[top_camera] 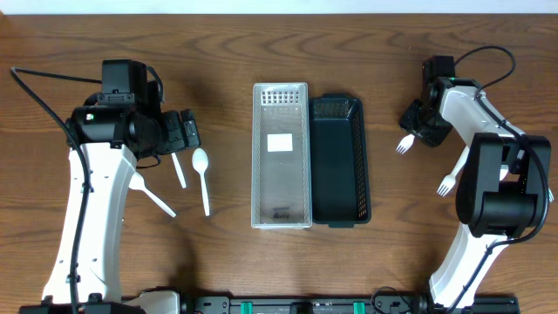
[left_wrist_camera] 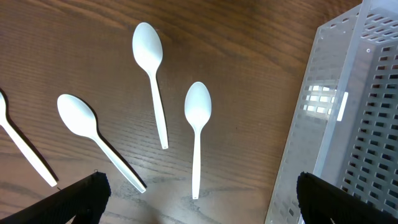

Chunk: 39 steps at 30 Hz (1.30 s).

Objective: Pack container

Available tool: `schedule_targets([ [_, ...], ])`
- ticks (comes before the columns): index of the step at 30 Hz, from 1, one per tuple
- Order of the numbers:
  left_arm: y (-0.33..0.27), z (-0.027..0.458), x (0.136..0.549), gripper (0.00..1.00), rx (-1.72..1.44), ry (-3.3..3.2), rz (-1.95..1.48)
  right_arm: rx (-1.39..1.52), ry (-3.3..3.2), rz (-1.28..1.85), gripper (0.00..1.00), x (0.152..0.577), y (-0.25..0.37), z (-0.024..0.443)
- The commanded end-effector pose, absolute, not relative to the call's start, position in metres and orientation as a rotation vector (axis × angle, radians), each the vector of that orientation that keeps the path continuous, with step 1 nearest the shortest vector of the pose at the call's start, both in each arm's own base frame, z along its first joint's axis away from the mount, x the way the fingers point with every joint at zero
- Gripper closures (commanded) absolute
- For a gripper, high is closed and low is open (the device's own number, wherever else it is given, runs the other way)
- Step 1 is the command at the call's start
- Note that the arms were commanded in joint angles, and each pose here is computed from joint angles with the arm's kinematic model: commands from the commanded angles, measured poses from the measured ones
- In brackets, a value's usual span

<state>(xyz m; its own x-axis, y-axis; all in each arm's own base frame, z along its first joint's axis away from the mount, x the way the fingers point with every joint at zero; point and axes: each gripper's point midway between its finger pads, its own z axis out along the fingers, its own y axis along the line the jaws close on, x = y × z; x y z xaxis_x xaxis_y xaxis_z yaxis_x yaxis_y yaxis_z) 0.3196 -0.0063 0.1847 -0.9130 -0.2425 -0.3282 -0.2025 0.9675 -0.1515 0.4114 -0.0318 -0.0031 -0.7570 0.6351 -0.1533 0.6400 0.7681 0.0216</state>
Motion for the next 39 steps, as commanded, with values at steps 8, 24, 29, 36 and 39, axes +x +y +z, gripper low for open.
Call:
schedule_targets([
  [8,-0.005,0.190,0.322,0.02,-0.308,2.755,-0.157,0.997,2.871,-0.041,0.90,0.405,-0.026,-0.018],
  [24,-0.005,0.190,0.322,0.02,-0.308,2.755,-0.157,0.463,2.764,0.043,0.98,0.428,0.030,0.135],
  [29,-0.005,0.190,0.322,0.02,-0.308,2.755,-0.157,0.237,2.789,0.081,0.96,0.401,0.091,0.163],
  [36,-0.005,0.190,0.322,0.02,-0.308,2.755,-0.157,0.032,2.935,0.057,0.96,0.351,0.158,0.130],
  [39,-0.005,0.190,0.322,0.02,-0.308,2.755,-0.157,0.038,2.983,0.036,0.95,0.334,0.168,0.102],
])
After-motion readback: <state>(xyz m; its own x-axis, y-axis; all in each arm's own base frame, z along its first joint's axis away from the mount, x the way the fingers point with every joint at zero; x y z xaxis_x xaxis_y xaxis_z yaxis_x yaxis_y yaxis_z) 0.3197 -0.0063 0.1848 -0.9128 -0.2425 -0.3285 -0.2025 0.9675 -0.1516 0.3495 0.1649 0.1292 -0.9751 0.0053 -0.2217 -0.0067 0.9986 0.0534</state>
